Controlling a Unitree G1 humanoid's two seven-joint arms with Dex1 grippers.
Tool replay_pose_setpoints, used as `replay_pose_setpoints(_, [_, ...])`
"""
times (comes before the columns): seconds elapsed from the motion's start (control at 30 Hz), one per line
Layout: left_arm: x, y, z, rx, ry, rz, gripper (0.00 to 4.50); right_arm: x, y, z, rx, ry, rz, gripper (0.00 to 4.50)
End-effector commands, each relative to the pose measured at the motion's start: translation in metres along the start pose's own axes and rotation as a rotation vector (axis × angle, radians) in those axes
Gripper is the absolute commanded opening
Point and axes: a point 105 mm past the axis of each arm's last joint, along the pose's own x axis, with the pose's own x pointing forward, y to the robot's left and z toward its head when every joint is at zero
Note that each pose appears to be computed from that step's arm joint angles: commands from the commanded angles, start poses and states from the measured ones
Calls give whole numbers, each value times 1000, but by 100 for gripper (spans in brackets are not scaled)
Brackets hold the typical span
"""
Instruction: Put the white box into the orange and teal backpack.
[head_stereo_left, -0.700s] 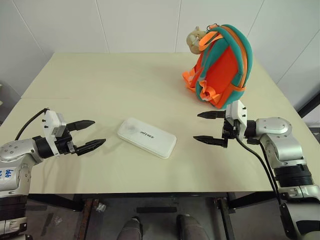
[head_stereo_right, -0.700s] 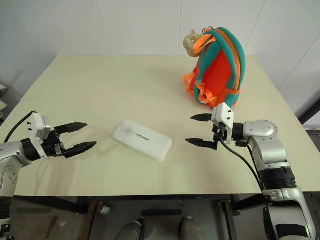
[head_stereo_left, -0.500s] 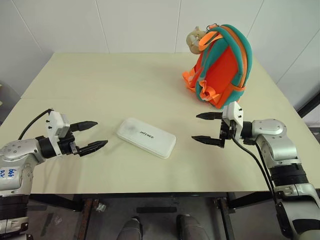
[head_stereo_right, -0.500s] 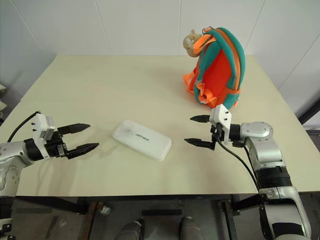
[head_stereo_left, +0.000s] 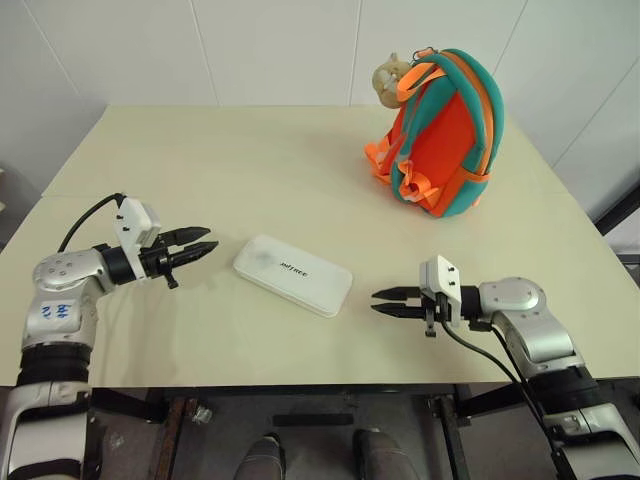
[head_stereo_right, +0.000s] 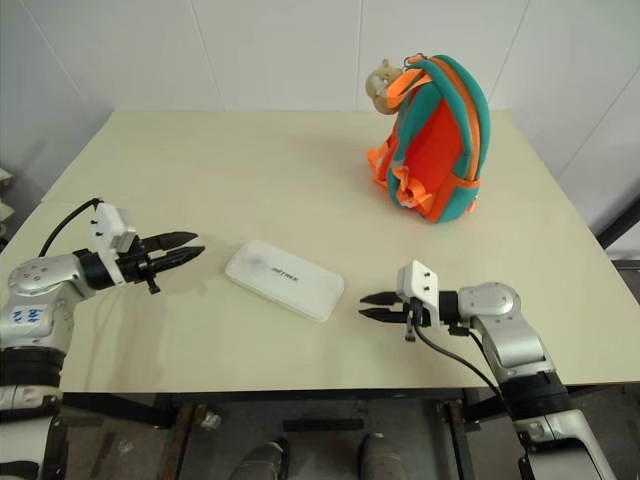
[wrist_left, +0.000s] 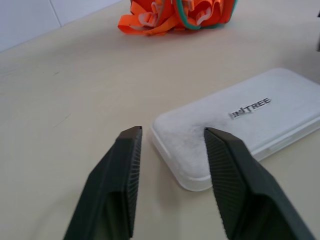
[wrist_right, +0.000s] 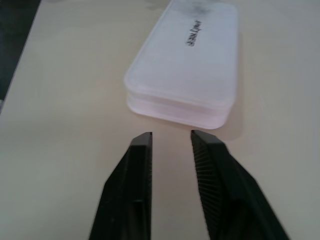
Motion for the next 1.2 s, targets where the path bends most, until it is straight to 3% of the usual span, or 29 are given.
replay_pose_setpoints(0.03, [6,22,-9,14,41,121,42,12,10,10,-52,-10,28,0])
replay_pose_setpoints(0.07, [11,23,-17,10,77,122,15,15,11,9,-57,2,32,0])
replay_pose_setpoints(0.27, [43,12,-40,-37,129,84,15,29,0,4,-62,26,-55,0])
replay_pose_setpoints(0.57, [73,-5,-41,-74,81,36,15,40,-15,2,-45,22,-127,0])
replay_pose_setpoints(0.93, [64,-21,-53,-107,70,-33,15,47,-20,3,-46,9,-119,0])
replay_pose_setpoints(1.2, [43,-42,-53,-112,61,-98,15,40,-41,7,-90,25,-124,0])
